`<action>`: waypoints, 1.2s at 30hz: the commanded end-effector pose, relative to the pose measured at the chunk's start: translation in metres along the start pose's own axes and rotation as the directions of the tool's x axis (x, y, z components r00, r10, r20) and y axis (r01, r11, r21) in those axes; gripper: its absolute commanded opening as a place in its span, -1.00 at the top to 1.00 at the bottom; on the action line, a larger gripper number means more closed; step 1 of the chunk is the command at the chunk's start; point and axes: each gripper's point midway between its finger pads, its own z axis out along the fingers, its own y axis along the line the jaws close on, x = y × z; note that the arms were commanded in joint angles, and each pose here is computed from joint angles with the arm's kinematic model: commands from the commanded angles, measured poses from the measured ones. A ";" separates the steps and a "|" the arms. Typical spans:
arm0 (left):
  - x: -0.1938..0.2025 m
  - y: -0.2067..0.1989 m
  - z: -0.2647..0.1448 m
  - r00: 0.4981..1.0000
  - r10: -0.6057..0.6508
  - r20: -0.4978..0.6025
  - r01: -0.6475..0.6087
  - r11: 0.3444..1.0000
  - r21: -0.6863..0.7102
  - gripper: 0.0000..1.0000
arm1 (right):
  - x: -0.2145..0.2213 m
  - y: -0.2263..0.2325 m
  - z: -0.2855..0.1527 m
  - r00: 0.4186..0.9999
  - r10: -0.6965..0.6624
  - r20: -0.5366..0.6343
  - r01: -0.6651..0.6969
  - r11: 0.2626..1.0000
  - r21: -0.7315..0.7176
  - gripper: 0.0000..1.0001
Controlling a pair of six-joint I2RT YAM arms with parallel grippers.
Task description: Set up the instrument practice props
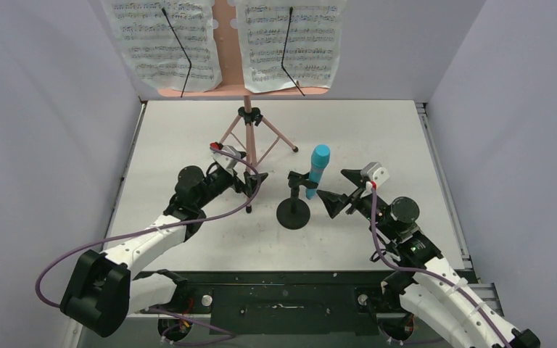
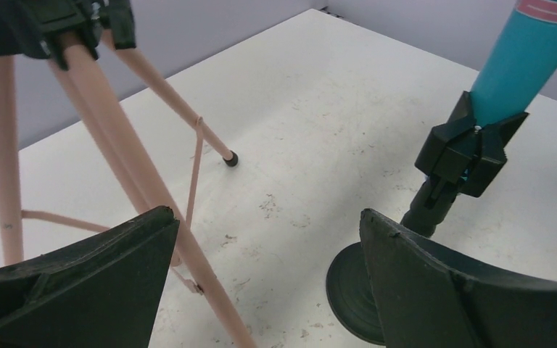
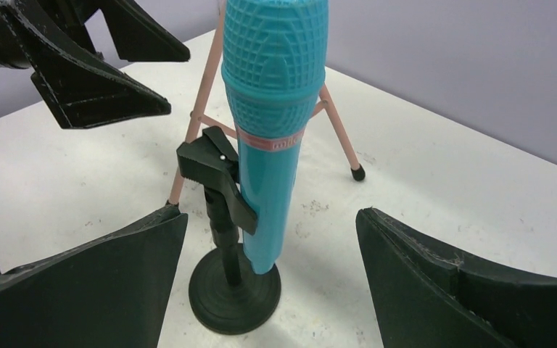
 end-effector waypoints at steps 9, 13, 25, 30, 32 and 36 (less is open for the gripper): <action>0.001 0.044 -0.040 0.989 -0.112 0.101 0.140 0.931 -0.338 -0.93 | 0.021 -0.024 -0.032 0.996 0.018 -0.092 -0.001 0.984 0.176 -0.79; 0.007 0.054 -0.057 0.976 -0.163 0.146 0.210 0.886 -0.414 -0.93 | 0.030 -0.025 -0.030 0.993 0.045 -0.113 -0.023 0.982 0.188 -0.80; 0.025 0.064 -0.091 0.955 -0.219 0.201 0.292 0.816 -0.500 -0.93 | 0.046 -0.064 -0.034 0.978 0.206 -0.036 -0.169 0.880 0.443 -0.79; 0.034 0.064 -0.097 0.952 -0.241 0.187 0.303 0.818 -0.489 -0.93 | 0.063 -0.086 -0.043 0.957 0.291 -0.019 -0.224 0.776 0.590 -0.80; 0.037 0.062 -0.097 0.953 -0.250 0.170 0.301 0.830 -0.469 -0.93 | 0.066 -0.094 -0.047 0.949 0.315 -0.005 -0.239 0.729 0.641 -0.79; 0.045 0.060 -0.095 0.949 -0.286 0.131 0.315 0.848 -0.426 -0.93 | 0.074 -0.102 -0.050 0.938 0.347 0.010 -0.259 0.681 0.685 -0.80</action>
